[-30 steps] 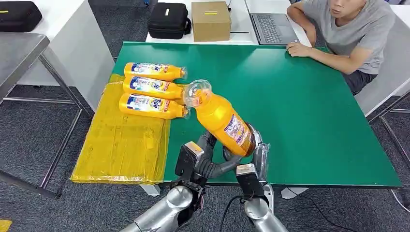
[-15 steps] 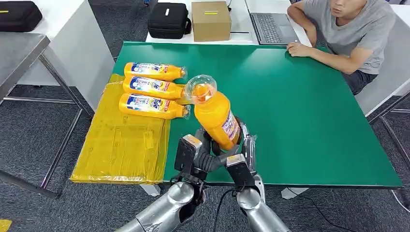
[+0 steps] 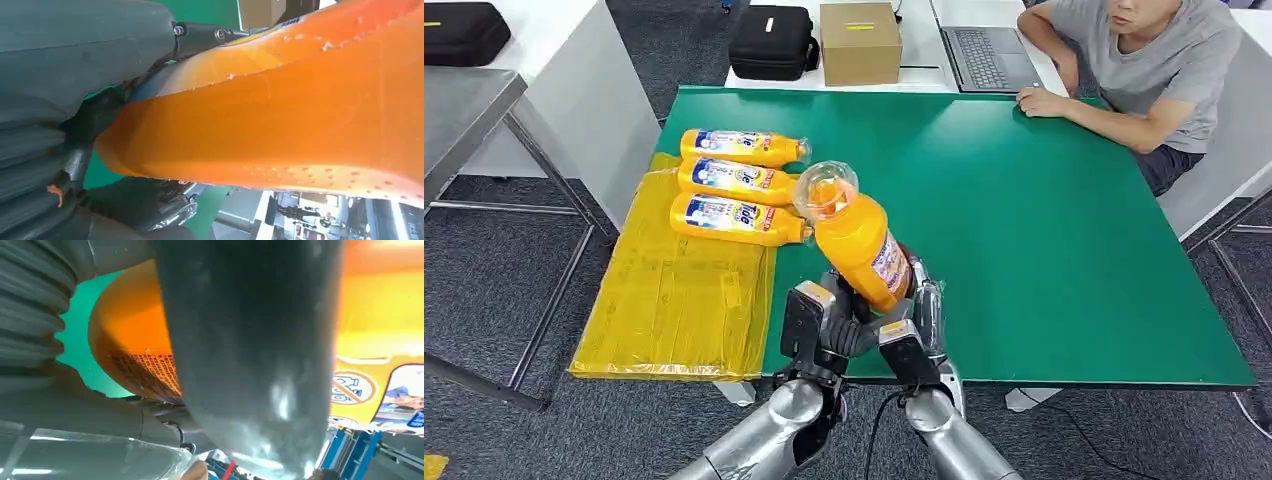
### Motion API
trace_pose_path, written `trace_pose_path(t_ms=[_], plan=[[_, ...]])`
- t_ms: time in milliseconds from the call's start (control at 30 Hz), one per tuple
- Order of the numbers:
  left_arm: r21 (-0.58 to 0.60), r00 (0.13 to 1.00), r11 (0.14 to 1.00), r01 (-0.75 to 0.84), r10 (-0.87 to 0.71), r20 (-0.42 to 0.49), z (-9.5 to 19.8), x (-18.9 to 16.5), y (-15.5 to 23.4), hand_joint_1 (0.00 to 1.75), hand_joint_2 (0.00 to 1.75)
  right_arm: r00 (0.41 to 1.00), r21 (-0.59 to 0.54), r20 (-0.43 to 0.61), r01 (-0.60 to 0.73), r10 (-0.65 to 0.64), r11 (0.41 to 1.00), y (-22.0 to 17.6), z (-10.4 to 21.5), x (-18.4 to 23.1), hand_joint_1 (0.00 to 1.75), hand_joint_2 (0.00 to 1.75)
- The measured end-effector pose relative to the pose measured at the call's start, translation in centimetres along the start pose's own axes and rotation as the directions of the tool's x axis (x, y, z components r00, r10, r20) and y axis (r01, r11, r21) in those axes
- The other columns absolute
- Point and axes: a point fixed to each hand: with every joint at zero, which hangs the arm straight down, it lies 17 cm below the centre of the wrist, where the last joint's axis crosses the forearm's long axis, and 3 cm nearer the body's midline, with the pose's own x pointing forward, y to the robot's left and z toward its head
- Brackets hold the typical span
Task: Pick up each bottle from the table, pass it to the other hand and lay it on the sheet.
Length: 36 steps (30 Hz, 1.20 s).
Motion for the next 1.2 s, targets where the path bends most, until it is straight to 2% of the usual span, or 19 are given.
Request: trace_pose_path(t_ms=[33,67,100,133,467,533,633,667,700,1200], plan=[[0.002,1.0,1.0,0.001,-0.001,0.002,0.0,0.0,0.0,1.71,1.75,1.0,0.001,0.004,-0.009,0.009,1.0,0.1,0.0,0.0,1.75,1.75],[0.004,1.0,1.0,0.001,-0.001,0.003,0.0,0.0,0.1,1.5,1.75,1.0,0.002,0.007,-0.014,0.014,1.0,0.1,0.0,0.1,1.75,1.75],[0.011,1.0,1.0,0.004,-0.004,0.004,-0.1,0.1,0.3,1.73,1.75,1.0,0.004,0.01,-0.02,0.02,1.0,0.2,0.0,0.1,1.75,1.75],[0.02,1.0,1.0,0.007,-0.007,0.005,-0.2,0.1,0.5,1.75,1.75,1.0,0.004,0.011,-0.026,0.026,1.0,0.3,0.1,0.1,1.75,1.75],[0.088,0.996,0.995,0.048,-0.054,0.071,-0.3,1.3,1.8,1.75,1.75,0.997,0.026,0.054,-0.054,0.052,0.998,1.2,-0.3,1.1,1.71,1.75],[0.098,0.994,0.993,0.06,-0.069,0.087,-0.3,1.5,2.0,1.75,1.75,0.995,0.035,0.073,-0.066,0.064,0.997,1.4,-0.5,1.4,1.75,1.75],[0.102,0.991,0.992,0.076,-0.086,0.098,-0.3,1.7,2.2,1.75,1.75,0.994,0.042,0.085,-0.074,0.07,0.996,1.6,-0.7,1.7,1.55,1.75],[0.105,0.99,0.991,0.084,-0.095,0.102,-0.4,1.8,2.3,1.75,1.75,0.994,0.043,0.087,-0.074,0.07,0.996,1.6,-0.7,1.7,0.3,1.75],[0.109,0.989,0.99,0.094,-0.105,0.106,-0.4,1.9,2.4,1.75,1.75,0.994,0.045,0.089,-0.074,0.07,0.996,1.7,-0.7,1.8,0.0,1.75],[0.135,0.964,0.971,0.198,-0.218,0.155,-1.0,3.0,3.7,1.75,1.75,0.999,0.078,0.015,-0.039,0.038,0.996,2.9,1.5,0.2,0.0,1.75]])
